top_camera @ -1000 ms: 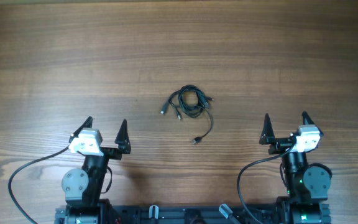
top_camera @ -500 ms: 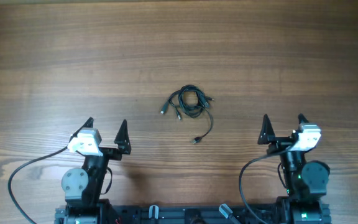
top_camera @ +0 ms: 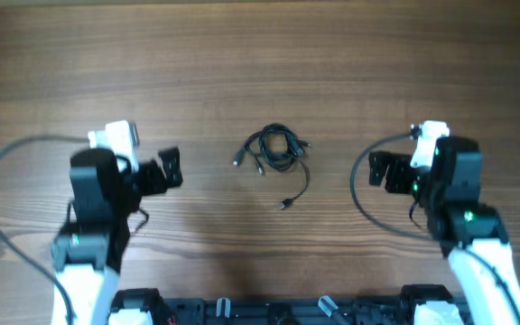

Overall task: Untangle cables
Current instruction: 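Move both grippers to the black cable bundle and grasp it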

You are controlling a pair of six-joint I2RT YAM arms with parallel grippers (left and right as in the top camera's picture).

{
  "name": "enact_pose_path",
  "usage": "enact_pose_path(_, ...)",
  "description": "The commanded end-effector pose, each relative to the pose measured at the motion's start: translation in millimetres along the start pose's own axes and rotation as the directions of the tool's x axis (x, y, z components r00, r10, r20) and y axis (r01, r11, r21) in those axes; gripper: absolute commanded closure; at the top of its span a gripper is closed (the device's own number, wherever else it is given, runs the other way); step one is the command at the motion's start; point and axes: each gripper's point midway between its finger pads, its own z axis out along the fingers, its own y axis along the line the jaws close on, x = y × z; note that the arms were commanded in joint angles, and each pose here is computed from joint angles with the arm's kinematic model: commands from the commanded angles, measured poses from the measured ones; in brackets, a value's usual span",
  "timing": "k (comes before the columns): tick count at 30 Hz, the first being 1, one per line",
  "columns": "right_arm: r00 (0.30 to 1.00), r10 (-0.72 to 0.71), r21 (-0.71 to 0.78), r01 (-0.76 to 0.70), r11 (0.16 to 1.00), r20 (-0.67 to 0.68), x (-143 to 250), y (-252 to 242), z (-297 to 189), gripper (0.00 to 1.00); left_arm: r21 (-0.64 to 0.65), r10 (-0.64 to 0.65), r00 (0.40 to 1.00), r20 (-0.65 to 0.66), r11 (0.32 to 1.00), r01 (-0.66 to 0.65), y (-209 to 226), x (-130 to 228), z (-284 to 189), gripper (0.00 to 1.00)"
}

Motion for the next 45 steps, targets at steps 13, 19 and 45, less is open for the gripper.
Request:
enact_pose_path(13,0.99,0.122,-0.094,-0.128,0.987,-0.071,-38,25,-10,0.01,0.288,0.027,1.0,-0.015,0.958,-0.021,-104,-88,59,0.01)
enact_pose_path(19,0.99,0.125,-0.096,-0.131,0.987,-0.065,-40,25,-10,0.0,0.246,0.194,0.956,-0.219,0.959,-0.139,-151,2,140,0.07)
enact_pose_path(45,0.994,-0.076,-0.382,0.04,0.923,-0.08,-32,92,-13,0.32,0.648,0.309,0.887,-0.343,0.762,-0.015,-263,60,73,0.96)
